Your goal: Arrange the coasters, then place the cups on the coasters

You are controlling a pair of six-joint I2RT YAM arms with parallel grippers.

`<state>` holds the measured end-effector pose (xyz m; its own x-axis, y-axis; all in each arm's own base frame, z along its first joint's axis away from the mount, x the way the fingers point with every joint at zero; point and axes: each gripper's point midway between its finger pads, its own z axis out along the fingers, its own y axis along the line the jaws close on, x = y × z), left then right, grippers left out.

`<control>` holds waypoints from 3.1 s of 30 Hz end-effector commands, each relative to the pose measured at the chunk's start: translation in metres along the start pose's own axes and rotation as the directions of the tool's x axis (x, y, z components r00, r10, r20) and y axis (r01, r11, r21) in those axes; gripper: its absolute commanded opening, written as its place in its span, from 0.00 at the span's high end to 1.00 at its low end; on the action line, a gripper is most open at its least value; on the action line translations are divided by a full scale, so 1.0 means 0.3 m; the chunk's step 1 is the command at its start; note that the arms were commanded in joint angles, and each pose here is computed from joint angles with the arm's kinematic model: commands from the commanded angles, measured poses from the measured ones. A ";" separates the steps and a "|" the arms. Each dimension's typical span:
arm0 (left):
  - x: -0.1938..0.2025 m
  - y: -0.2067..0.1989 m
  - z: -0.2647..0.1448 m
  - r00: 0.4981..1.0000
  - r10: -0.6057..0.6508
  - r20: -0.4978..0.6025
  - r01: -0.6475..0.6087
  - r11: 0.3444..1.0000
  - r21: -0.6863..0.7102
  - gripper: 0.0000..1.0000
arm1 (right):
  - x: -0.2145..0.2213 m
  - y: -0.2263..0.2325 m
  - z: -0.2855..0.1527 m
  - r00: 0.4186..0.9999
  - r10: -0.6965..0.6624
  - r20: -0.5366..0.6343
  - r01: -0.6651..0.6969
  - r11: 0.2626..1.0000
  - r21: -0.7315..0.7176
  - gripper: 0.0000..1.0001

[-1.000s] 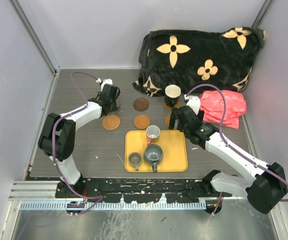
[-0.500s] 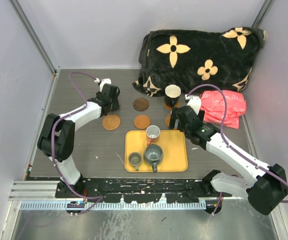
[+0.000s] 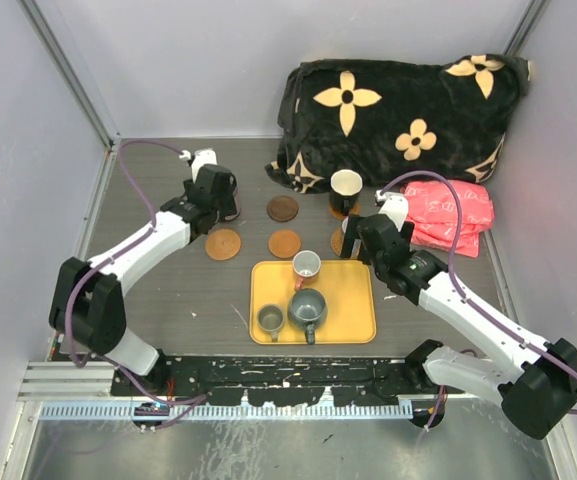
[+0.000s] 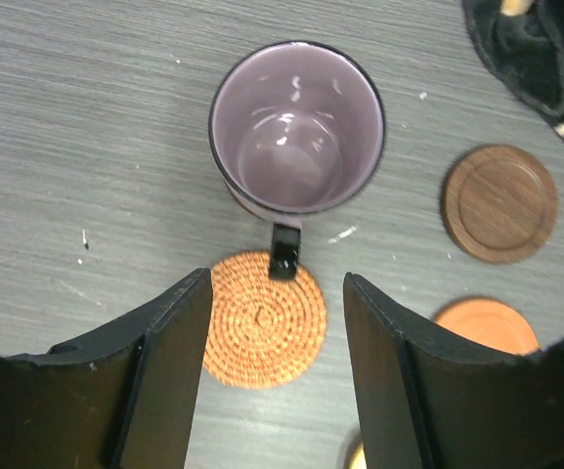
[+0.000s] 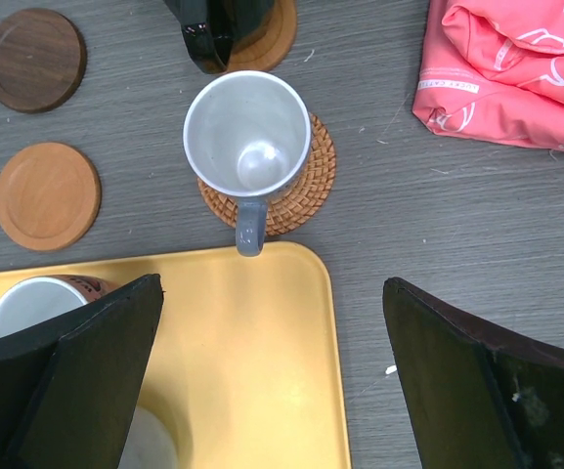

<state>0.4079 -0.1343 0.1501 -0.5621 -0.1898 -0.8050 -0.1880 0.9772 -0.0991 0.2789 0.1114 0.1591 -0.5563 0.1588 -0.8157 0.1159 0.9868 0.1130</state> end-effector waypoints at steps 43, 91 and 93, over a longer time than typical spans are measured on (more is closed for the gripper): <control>0.570 -0.139 -0.746 0.996 0.079 0.043 -0.084 0.987 0.136 0.43 | 0.055 -0.012 -0.057 0.997 0.075 -0.016 -0.076 0.994 -0.078 0.00; 0.896 -0.231 -0.717 0.998 0.029 -0.062 -0.024 0.995 0.094 0.52 | 0.085 -0.061 -0.074 0.998 0.068 0.004 -0.068 0.996 -0.061 0.00; 0.901 -0.228 -0.708 0.997 0.026 -0.067 -0.020 0.996 0.092 0.53 | 0.084 -0.064 -0.077 0.997 0.071 0.006 -0.070 0.996 -0.060 0.00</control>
<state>0.0917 -0.2707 0.0656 -0.6362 -0.1273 -0.7609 -0.0799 0.9919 -0.0992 0.2397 0.1006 0.1363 -0.5890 0.1991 -0.7833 0.0916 0.9794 0.1800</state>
